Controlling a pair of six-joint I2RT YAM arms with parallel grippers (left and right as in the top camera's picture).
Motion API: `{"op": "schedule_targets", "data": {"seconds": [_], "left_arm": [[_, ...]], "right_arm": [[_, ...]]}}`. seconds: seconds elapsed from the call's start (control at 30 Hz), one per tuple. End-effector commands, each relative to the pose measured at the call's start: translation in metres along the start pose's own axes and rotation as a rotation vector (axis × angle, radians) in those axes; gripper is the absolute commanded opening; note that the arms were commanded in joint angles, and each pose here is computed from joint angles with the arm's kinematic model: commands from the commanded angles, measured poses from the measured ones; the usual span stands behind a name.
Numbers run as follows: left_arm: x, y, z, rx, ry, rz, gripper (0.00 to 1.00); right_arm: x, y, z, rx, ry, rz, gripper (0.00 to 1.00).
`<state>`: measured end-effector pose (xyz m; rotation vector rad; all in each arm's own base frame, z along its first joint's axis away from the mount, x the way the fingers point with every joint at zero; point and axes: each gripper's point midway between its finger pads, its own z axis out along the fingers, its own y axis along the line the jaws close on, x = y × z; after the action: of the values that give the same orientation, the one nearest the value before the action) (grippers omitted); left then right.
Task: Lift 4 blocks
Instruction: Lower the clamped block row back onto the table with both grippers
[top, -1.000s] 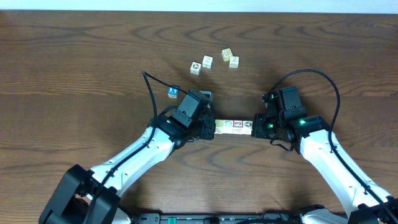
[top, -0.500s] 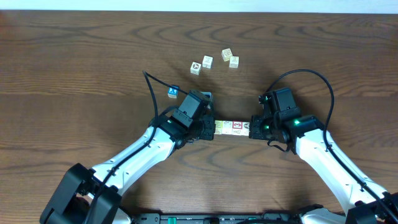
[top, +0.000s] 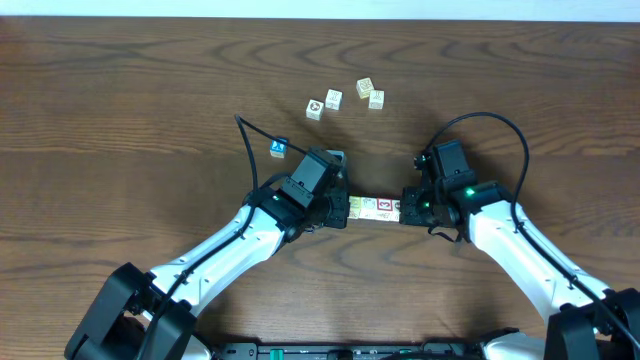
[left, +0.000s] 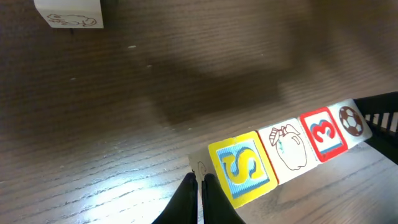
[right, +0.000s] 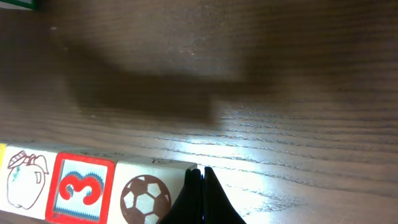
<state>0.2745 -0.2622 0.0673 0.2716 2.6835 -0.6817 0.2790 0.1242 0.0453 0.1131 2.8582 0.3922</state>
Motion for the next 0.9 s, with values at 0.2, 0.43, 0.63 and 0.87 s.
{"op": "schedule_targets", "data": {"seconds": [0.2, 0.43, 0.63, 0.87], "left_arm": [[0.014, -0.022, 0.005, 0.091, 0.057, 0.042, 0.07], [0.016, -0.019, 0.011, 0.081, 0.066, 0.039, 0.07], [0.020, -0.015, 0.017, 0.071, 0.084, 0.033, 0.07], [0.019, -0.015, 0.017, 0.073, 0.081, 0.034, 0.08]], "right_arm": [[-0.001, 0.042, -0.007, -0.160, 0.016, -0.053, 0.01], [-0.002, 0.041, -0.007, -0.156, 0.015, -0.053, 0.01], [-0.002, 0.040, -0.007, -0.153, 0.014, -0.052, 0.01], [-0.001, 0.040, -0.006, -0.144, 0.014, -0.056, 0.01]]}}
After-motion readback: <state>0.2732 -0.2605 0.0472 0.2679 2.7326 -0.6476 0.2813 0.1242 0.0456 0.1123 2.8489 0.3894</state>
